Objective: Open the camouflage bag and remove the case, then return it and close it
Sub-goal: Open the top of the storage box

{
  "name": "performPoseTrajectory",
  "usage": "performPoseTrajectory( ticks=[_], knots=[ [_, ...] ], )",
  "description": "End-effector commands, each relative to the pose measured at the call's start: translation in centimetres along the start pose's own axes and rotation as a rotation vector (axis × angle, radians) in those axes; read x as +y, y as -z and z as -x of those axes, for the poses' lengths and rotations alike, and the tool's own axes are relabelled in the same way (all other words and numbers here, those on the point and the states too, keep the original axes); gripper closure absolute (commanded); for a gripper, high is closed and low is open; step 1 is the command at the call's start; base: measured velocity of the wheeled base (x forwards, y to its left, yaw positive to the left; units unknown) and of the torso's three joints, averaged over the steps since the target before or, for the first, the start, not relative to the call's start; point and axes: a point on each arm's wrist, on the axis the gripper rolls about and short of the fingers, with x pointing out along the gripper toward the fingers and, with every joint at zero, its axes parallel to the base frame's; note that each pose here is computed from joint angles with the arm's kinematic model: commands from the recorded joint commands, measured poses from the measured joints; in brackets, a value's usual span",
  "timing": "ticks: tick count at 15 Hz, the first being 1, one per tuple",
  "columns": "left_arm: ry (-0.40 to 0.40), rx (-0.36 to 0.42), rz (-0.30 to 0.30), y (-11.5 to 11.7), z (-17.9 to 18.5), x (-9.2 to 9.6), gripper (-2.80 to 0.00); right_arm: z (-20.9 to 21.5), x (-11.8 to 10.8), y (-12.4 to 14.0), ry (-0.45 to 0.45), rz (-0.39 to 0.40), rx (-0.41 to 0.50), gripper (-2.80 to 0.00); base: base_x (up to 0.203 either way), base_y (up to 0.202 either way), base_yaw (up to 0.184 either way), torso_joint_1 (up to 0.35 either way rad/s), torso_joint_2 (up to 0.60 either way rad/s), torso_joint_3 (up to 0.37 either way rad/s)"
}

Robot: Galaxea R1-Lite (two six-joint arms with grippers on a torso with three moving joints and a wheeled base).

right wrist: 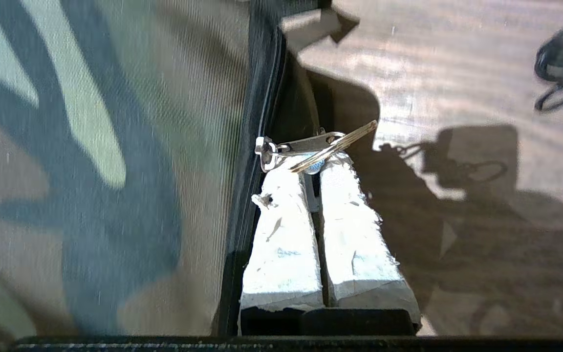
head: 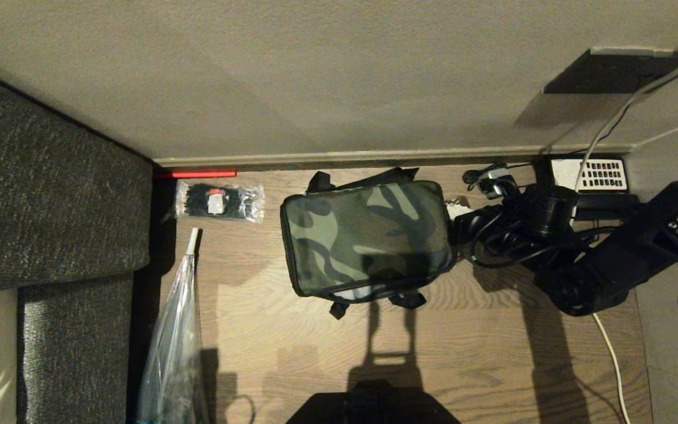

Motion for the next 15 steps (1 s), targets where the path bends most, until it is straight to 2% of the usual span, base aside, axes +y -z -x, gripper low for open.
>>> performPoseTrajectory(
  ticks=[1, 15],
  knots=[
    [-0.002, 0.001, 0.001, 0.1, 0.0, 0.0, 0.00, -0.8, -0.1, -0.3, -0.001, -0.003, -0.031, 0.00, 0.000, 0.000, 0.000, 0.000, 0.00, 0.000],
    [-0.002, 0.001, 0.000, 0.1, 0.0, 0.0, 0.00, -4.1, -0.7, -1.9, 0.004, -0.044, -0.148, 0.00, 0.000, 0.000, 0.000, 0.000, 0.00, 0.000]
  ],
)
